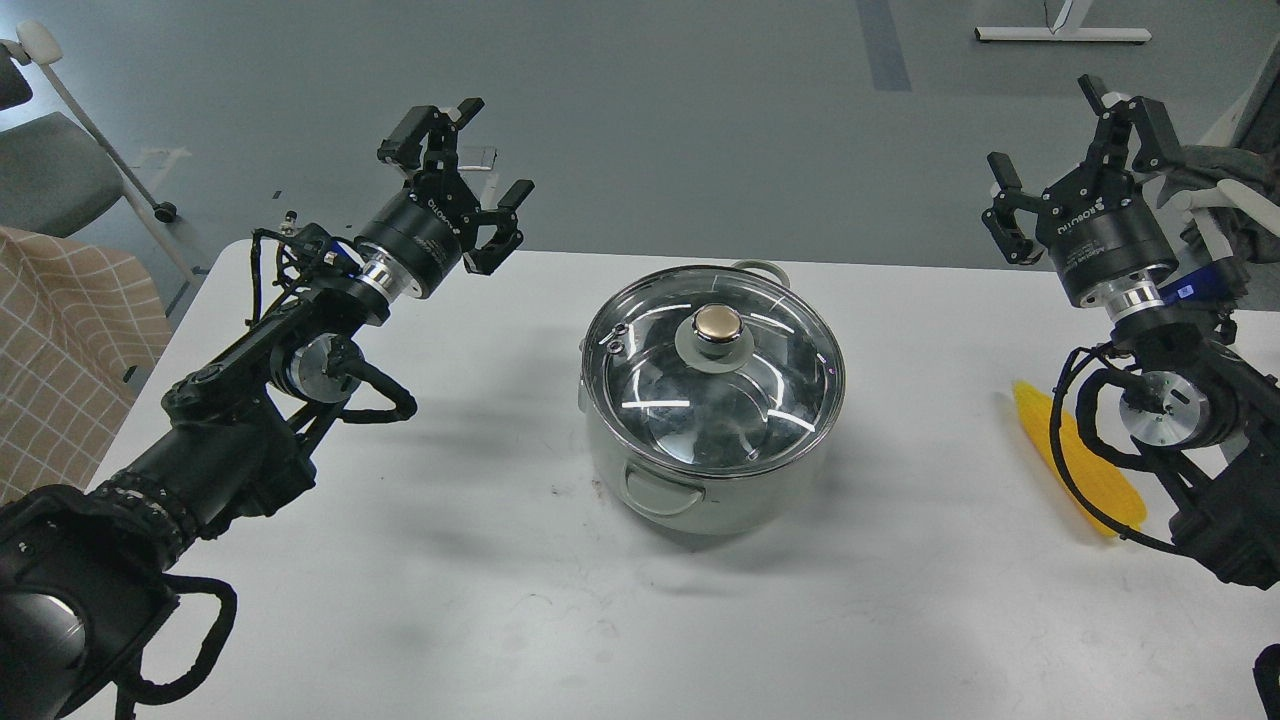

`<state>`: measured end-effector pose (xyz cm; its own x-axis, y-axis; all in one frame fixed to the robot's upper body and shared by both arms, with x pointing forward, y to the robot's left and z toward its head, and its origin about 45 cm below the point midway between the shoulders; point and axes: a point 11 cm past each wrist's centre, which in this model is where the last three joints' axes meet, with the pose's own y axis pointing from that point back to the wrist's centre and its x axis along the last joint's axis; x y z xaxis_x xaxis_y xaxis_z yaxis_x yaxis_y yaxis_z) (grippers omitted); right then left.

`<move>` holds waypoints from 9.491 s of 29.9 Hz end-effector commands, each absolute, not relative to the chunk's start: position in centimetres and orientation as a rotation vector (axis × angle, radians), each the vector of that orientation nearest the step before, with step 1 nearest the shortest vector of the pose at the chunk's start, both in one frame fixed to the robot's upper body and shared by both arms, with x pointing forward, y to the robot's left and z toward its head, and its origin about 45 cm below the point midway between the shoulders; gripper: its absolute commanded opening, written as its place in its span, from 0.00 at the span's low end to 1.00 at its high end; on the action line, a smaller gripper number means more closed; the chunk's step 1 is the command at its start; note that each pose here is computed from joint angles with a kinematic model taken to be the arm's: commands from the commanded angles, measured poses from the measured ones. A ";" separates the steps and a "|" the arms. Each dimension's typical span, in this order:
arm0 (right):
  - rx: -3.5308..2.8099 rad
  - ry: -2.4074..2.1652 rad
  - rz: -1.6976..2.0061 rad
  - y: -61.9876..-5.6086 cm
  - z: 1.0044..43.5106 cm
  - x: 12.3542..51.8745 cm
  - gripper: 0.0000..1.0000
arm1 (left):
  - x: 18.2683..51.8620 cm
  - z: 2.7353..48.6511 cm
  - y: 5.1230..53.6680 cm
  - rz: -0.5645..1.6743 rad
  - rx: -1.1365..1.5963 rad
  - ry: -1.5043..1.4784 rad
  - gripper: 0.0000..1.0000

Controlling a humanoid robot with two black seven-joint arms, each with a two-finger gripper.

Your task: Open pot and put corn in

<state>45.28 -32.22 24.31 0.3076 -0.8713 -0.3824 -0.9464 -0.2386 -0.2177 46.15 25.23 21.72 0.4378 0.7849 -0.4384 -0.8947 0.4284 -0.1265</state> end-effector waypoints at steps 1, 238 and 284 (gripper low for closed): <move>-2.178 1.609 0.253 -32.0 24.5 45.2 1.00 | 46.2 21.7 25.0 1.073 -0.379 0.343 0.98; -2.250 1.710 0.274 -32.9 20.8 43.9 1.00 | 29.4 11.6 42.4 0.483 1.107 -1.172 0.72; -3.562 1.235 -1.996 -46.7 21.1 34.8 1.00 | 42.5 34.2 31.3 1.016 -0.122 -0.359 0.98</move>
<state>36.45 -46.57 23.79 0.5213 0.0534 0.8517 -0.8001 -0.3167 0.5095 42.49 31.69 34.40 0.4677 0.8497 0.2436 -0.8116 0.5220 -0.2624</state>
